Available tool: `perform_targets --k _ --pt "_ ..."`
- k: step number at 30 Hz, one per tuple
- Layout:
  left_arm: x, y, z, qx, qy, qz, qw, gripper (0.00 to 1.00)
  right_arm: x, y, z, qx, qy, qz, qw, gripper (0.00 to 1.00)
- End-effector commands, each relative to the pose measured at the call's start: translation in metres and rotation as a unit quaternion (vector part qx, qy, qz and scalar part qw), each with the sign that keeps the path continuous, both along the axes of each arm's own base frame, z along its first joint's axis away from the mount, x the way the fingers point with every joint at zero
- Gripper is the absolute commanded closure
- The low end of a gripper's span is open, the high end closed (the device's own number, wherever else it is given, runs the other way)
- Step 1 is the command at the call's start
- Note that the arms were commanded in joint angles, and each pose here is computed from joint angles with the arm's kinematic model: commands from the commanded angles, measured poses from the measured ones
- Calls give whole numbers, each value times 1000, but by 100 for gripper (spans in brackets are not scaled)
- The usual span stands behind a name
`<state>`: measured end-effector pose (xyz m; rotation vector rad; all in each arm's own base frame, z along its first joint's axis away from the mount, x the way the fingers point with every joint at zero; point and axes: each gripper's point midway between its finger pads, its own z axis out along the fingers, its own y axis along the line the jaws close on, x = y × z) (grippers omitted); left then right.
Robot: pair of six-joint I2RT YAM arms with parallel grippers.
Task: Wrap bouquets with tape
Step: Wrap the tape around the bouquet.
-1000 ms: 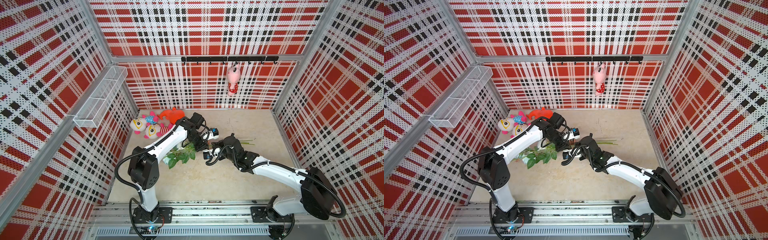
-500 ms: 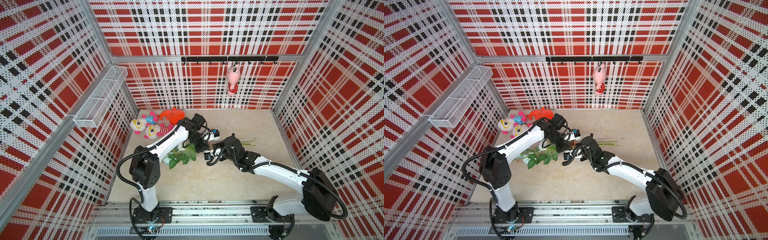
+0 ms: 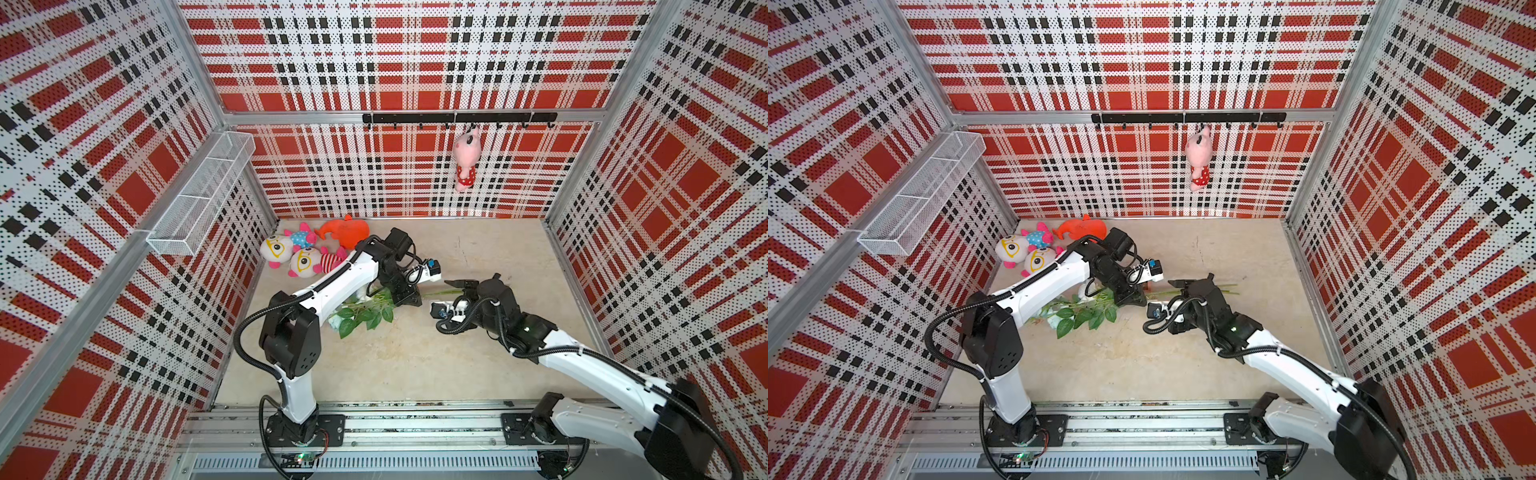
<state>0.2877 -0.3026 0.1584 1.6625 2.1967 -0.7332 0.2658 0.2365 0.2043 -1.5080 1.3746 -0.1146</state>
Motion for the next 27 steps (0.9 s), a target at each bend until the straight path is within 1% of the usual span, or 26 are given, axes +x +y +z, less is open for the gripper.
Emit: perform_targets --k 1,3,4,5,6,7,8,10,12,13,14,17,19,20,22,24,26,27 --pt "-6 -7 2 -16 -1 -40 999 100 -13 -4 19 107 22 -25 994 0" --pt "-5 -8 5 -20 -4 -38 999 100 -18 -12 34 203 38 -57 977 0" --pt "-4 -9 7 -24 -9 -38 999 100 -20 -16 43 271 58 -76 958 0" --pt "-2 -9 9 -28 -13 -36 999 100 -24 -20 50 340 85 -91 932 0" --pt "0 -10 12 -32 -17 -33 999 100 -29 -22 54 392 110 -90 909 0" --pt "2 -10 14 -33 -20 -29 999 100 -42 -17 54 428 143 -62 890 0" --pt "5 -10 15 -33 -22 -23 999 100 -53 -13 52 450 171 -38 876 0" --pt "8 -9 19 -34 -29 -16 999 100 -70 -10 52 512 223 1 830 0" --pt "10 -11 25 -40 -36 -13 998 100 -79 -8 47 542 248 24 803 0" --pt "10 -11 28 -43 -39 -13 998 100 -77 -10 41 556 256 18 790 0" --pt "10 -12 31 -47 -41 -12 998 100 -73 -12 37 566 259 6 783 0" --pt "9 -14 39 -56 -49 -9 997 100 -63 -3 32 568 277 -1 775 0" --pt "8 -16 43 -57 -54 -7 997 100 -52 2 34 583 281 -8 763 0" --pt "8 -16 45 -59 -57 -6 997 100 -45 2 35 592 282 -15 755 0" --pt "8 -18 52 -64 -63 -5 996 100 -26 0 34 613 298 -36 731 0" --pt "7 -20 58 -71 -68 -5 995 100 -10 -5 35 630 304 -50 713 0" --pt "7 -22 64 -80 -73 -6 994 100 -4 -7 38 639 291 -43 710 1" --pt "6 -24 65 -83 -74 -8 994 100 -2 -5 39 638 287 -38 714 1"
